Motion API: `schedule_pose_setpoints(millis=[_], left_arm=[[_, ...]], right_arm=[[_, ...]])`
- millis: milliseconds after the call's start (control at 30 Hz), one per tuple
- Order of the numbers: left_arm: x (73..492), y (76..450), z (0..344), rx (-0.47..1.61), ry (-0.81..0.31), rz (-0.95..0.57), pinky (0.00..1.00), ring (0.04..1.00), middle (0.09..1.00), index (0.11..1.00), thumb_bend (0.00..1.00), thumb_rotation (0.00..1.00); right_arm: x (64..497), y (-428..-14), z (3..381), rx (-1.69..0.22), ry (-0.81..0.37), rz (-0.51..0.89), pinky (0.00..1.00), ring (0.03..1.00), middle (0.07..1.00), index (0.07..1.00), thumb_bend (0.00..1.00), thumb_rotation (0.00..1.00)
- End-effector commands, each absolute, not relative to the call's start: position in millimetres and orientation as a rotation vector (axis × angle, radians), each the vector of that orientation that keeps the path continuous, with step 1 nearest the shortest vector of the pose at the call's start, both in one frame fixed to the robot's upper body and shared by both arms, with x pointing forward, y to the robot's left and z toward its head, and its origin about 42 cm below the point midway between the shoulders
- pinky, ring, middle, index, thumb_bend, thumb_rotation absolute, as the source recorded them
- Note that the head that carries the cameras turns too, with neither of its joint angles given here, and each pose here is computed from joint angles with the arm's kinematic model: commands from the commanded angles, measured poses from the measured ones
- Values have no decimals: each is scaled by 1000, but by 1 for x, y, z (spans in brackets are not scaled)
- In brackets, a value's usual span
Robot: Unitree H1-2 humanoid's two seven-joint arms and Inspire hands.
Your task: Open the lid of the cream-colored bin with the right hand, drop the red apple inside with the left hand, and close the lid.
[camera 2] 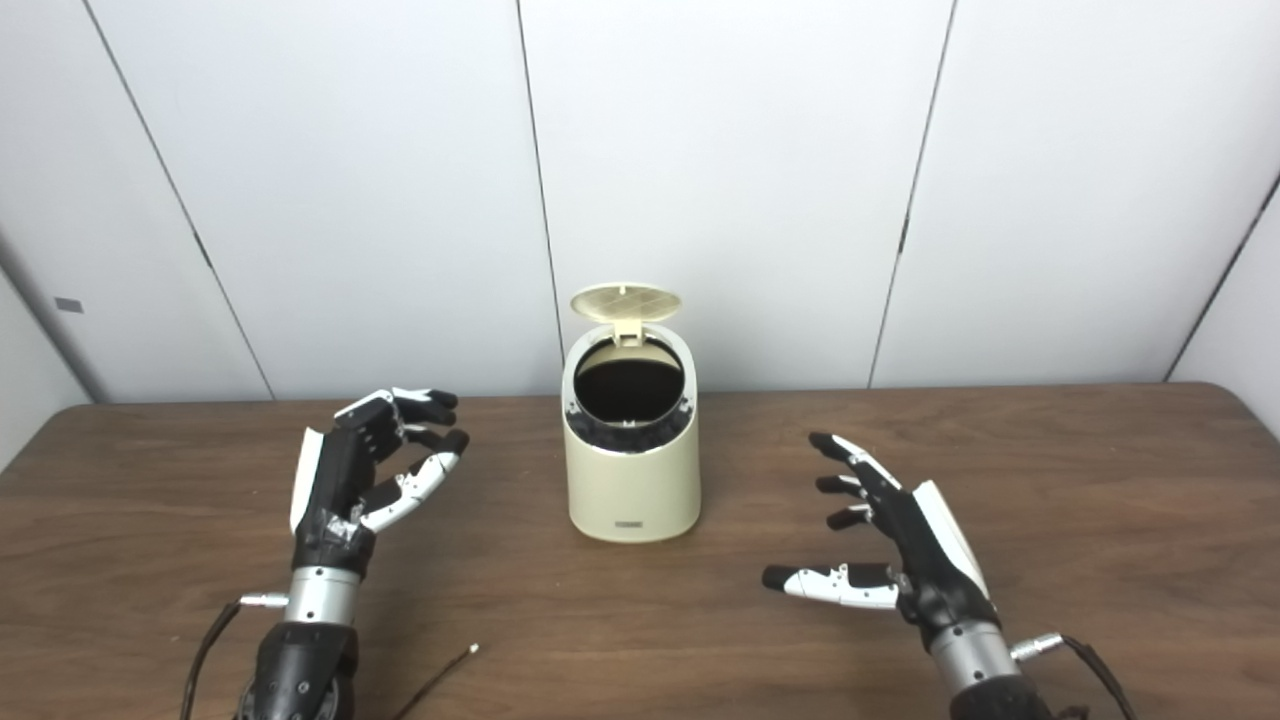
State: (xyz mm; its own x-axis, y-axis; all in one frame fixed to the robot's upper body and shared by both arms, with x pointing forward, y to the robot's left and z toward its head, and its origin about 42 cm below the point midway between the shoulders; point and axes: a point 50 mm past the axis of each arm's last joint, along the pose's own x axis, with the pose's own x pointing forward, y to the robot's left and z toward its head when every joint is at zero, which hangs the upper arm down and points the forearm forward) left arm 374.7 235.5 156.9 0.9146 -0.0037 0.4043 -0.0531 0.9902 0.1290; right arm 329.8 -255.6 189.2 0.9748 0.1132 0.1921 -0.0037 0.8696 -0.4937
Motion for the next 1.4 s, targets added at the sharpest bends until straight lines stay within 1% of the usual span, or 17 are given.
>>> schedule_pose_setpoints(millis=[0,67,167,300,367,433,533,600,633,767,867,933,1000,1133,1200,1267,1367], left_arm=[[375,240,169,121,-446,7,572,663,724,738,639,177],[370,242,162,103,-417,-2,574,680,739,760,635,152],[363,247,148,84,-364,1,565,684,743,760,661,170],[355,250,134,74,-322,7,557,681,743,755,657,171],[351,250,126,70,-297,10,550,668,733,747,630,137],[348,250,119,54,-264,18,535,651,716,732,634,133],[343,247,109,30,-226,15,507,618,690,713,624,88],[340,246,104,25,-215,12,496,605,676,707,629,91],[340,246,101,25,-211,10,493,602,673,705,636,108],[337,246,92,43,-196,12,476,584,659,696,622,85],[335,244,90,56,-183,18,469,572,654,694,611,77],[335,243,88,50,-178,18,472,577,653,696,616,89],[335,242,86,51,-176,13,474,579,656,699,615,85],[336,239,84,54,-176,10,480,581,656,701,606,53],[336,238,84,54,-177,9,476,579,655,698,607,49],[337,236,84,48,-177,7,476,581,656,699,605,34],[337,235,83,51,-177,5,481,584,658,700,594,9]], right_arm=[[340,-256,213,-515,-325,61,635,789,895,866,787,192],[341,-256,215,-517,-326,64,632,783,891,864,791,195],[343,-256,218,-528,-331,68,627,785,892,865,790,219],[344,-257,220,-531,-334,70,620,778,893,866,788,224],[345,-256,222,-538,-335,72,625,777,894,871,785,235],[347,-256,226,-545,-341,73,629,774,897,874,783,237],[355,-254,237,-565,-370,71,664,771,890,871,789,257],[361,-251,246,-581,-396,73,670,772,876,866,798,289],[364,-249,252,-590,-410,78,668,773,870,862,799,299],[381,-243,283,-627,-493,114,689,803,887,862,781,302],[392,-235,309,-697,-526,132,703,811,894,872,753,385],[398,-227,328,-720,-548,150,704,811,879,870,738,390],[404,-217,348,-759,-558,161,695,812,871,867,735,390],[412,-204,371,-833,-564,179,651,809,863,860,726,392],[416,-198,379,-872,-564,186,644,820,865,860,729,397],[421,-192,386,-909,-569,187,637,824,868,862,727,430],[429,-183,392,-926,-579,208,660,829,868,859,728,450]])
